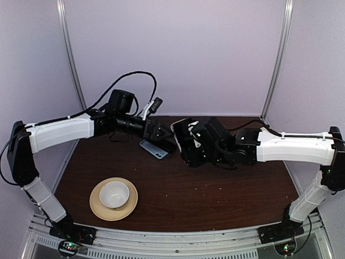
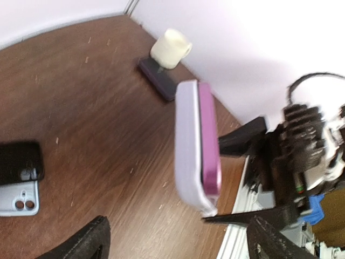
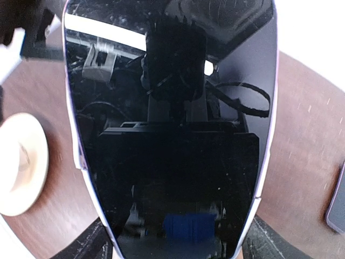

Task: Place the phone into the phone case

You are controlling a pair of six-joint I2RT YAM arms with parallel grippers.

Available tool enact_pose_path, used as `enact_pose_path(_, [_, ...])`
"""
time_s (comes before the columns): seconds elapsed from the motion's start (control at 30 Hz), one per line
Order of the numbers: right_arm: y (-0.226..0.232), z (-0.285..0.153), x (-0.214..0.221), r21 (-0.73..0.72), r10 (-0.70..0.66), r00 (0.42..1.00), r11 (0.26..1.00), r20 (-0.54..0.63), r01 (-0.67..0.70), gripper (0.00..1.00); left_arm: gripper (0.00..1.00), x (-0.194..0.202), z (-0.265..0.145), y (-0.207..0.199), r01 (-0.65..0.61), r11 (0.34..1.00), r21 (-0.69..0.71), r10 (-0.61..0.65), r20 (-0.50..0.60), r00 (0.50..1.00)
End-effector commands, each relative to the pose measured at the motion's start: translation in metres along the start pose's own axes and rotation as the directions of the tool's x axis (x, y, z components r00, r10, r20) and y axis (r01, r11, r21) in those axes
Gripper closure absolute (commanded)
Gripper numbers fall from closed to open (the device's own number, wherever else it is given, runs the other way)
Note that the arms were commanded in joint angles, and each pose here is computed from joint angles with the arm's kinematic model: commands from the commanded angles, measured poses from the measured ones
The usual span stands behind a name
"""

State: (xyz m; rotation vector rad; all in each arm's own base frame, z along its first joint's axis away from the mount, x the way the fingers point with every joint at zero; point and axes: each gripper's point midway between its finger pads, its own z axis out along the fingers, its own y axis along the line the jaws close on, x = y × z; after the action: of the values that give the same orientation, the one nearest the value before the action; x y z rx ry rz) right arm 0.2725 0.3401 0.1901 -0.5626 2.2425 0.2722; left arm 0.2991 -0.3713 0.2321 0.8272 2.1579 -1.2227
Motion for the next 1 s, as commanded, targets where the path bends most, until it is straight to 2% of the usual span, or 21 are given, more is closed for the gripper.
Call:
enact_pose_path(0.0, [0.000,-0.020,-0.054,0.039,0.018,0.970,0.999,0.241,-0.028,0.72,0.11,-0.050,-0.025,-0.050,-0.085,0.988,0.131,0.054,0.225,0.973])
enact_pose_path(0.13, [0.004,-0.024,-0.062,0.029,0.021,0.964,0.999,0.264,-0.030,0.73,0.17,-0.052,-0.024,-0.067,-0.163,0.977,0.141,0.119,0.279,0.953])
enact_pose_path(0.27, [0.005,-0.028,-0.065,0.028,0.022,0.959,0.999,0.282,-0.031,0.73,0.35,-0.060,-0.024,-0.047,-0.112,0.994,0.007,0.105,0.300,0.948])
enact_pose_path(0.4, [0.005,-0.030,-0.065,0.029,0.015,0.958,0.999,0.285,-0.024,0.73,0.44,-0.068,-0.026,-0.043,-0.116,0.993,-0.024,0.118,0.337,0.934])
enact_pose_path(0.63, [0.008,-0.033,-0.067,0.018,0.008,0.957,1.000,0.291,-0.014,0.75,0.54,-0.067,-0.013,-0.040,-0.112,0.994,0.006,0.105,0.315,0.943])
enact_pose_path(0.87, [0.011,-0.033,-0.065,0.014,-0.004,0.959,1.000,0.284,0.000,0.75,0.95,-0.065,-0.011,-0.047,-0.127,0.991,0.046,0.107,0.310,0.945])
enact_pose_path(0.9, [0.012,-0.033,-0.064,0.009,-0.006,0.960,1.000,0.281,0.003,0.75,1.00,-0.064,-0.011,-0.047,-0.127,0.991,0.052,0.105,0.307,0.946])
enact_pose_path(0.97, [0.013,-0.032,-0.062,0.002,-0.006,0.961,1.000,0.275,0.006,0.74,1.00,-0.062,-0.011,-0.046,-0.125,0.991,0.053,0.104,0.297,0.949])
